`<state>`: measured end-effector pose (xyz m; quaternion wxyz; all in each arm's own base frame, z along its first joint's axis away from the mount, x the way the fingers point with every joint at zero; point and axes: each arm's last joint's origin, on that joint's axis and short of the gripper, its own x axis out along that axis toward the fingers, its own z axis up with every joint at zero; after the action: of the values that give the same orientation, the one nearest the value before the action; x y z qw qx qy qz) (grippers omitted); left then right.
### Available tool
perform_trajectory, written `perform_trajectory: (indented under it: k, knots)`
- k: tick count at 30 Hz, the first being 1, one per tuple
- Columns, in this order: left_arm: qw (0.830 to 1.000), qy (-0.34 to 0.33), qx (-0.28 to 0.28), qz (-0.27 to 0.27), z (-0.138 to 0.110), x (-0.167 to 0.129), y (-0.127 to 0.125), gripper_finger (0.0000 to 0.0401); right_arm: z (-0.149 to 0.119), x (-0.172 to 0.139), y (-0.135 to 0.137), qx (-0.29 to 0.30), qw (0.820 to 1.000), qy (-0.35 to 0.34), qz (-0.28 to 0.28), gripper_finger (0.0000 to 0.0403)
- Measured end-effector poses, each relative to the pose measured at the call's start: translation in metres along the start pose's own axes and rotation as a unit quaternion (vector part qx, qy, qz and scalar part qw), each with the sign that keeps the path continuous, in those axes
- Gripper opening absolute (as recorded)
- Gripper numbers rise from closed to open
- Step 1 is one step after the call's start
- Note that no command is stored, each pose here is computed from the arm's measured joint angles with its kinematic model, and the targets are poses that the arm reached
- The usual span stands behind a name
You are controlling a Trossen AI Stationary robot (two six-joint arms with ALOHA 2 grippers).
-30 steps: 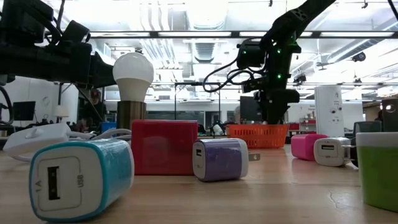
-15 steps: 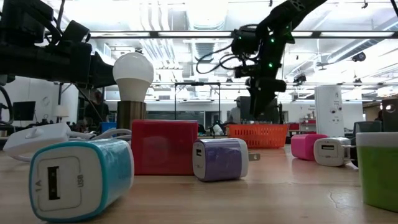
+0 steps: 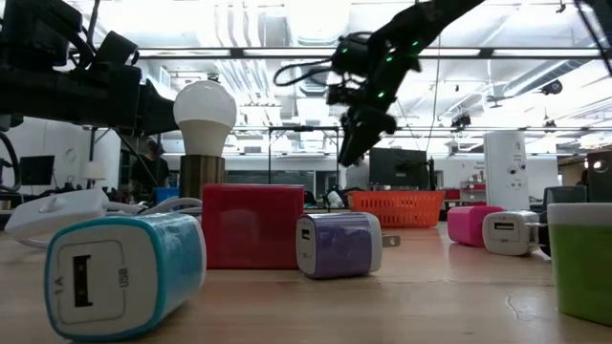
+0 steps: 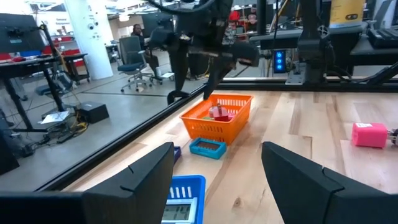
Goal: Pick & Place Office items
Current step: Put the pink charger adapter into the orange bin
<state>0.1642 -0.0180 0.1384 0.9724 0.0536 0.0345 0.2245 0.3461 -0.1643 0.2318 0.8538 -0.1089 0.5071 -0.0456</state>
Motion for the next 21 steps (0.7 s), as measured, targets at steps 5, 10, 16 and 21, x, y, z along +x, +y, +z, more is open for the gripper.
perform_trajectory:
  k: [5, 10, 16, 21]
  knots:
    - [1.0, 0.001, -0.001, 0.025, 0.0, 0.0, 0.002, 0.0248, 0.016, 0.03, -0.011, -0.014, 0.999, 0.005, 0.035, 0.0248]
    - [0.999, 0.005, 0.002, 0.033, -0.001, -0.001, 0.002, 0.0248, 0.024, 0.058, -0.025, -0.022, 0.996, 0.032, 0.083, 0.0244]
    - [0.999, 0.005, 0.002, 0.033, -0.002, -0.001, 0.003, 0.0248, 0.032, 0.081, -0.04, -0.015, 0.99, 0.063, 0.125, 0.0252]
    - [0.999, 0.006, 0.003, 0.033, -0.002, -0.001, 0.003, 0.0248, 0.04, 0.083, -0.051, 0.001, 0.989, 0.048, 0.139, 0.0264]
